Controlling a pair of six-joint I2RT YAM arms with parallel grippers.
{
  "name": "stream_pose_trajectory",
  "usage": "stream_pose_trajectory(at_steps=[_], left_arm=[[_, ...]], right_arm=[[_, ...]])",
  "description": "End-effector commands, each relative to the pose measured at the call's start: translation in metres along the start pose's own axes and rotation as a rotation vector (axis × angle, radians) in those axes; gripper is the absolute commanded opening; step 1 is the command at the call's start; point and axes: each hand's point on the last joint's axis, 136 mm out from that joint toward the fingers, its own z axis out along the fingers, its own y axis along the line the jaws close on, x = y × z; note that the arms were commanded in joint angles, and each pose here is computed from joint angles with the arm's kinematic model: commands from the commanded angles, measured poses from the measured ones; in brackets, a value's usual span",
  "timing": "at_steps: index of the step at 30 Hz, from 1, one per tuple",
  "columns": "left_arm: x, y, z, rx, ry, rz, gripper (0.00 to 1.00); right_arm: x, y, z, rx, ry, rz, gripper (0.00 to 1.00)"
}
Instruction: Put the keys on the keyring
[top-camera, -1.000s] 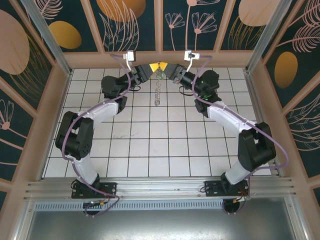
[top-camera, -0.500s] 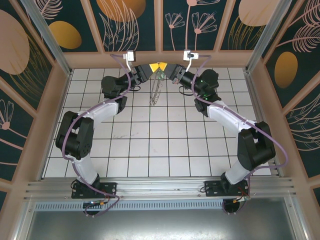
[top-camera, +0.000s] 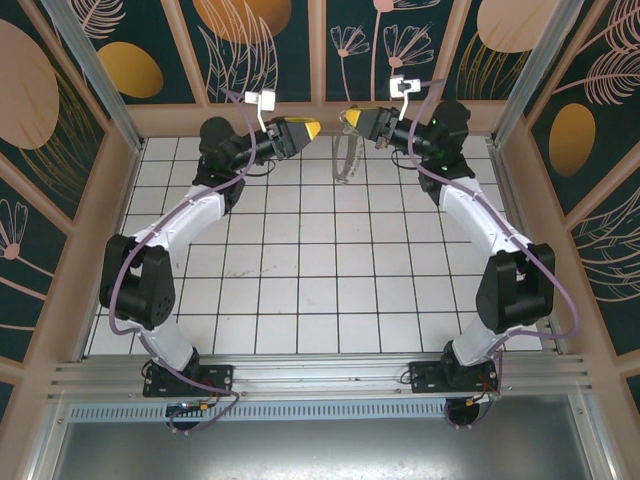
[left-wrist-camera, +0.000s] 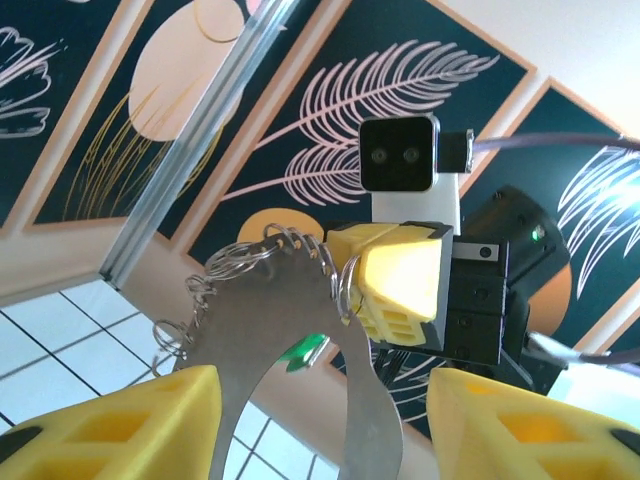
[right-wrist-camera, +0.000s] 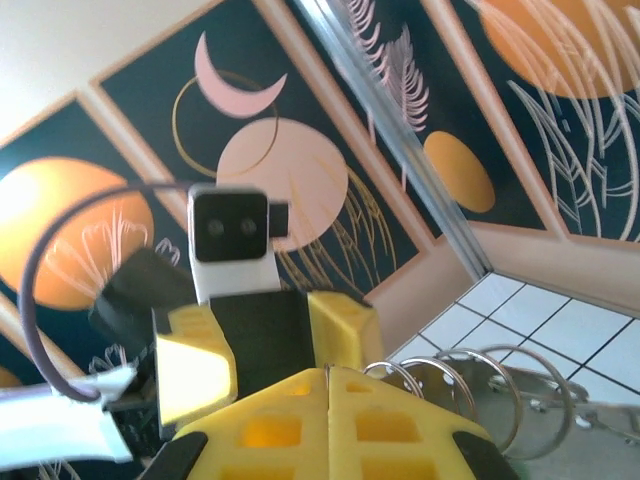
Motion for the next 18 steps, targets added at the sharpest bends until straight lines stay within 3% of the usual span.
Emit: stream_pose_trajectory(at_steps=[1, 8, 18], left_arm=[[0.006, 0.0, 0.003, -0.009, 0.105, 0.075, 0.57], [0.013, 0.006, 0.01, 0.016, 0.204, 0.094, 0.56], [0.029, 0.013, 0.007, 0.016, 0.259, 0.088, 0.49]], right_arm=[[0.018, 0.007, 0.005, -0.084, 0.156, -0.09, 0.0], [0.032, -0.01, 0.011, -0.12, 0.322, -0.116, 0.0], [0.038, -0.012, 0.013, -0.137, 0.338, -0.097, 0.0]])
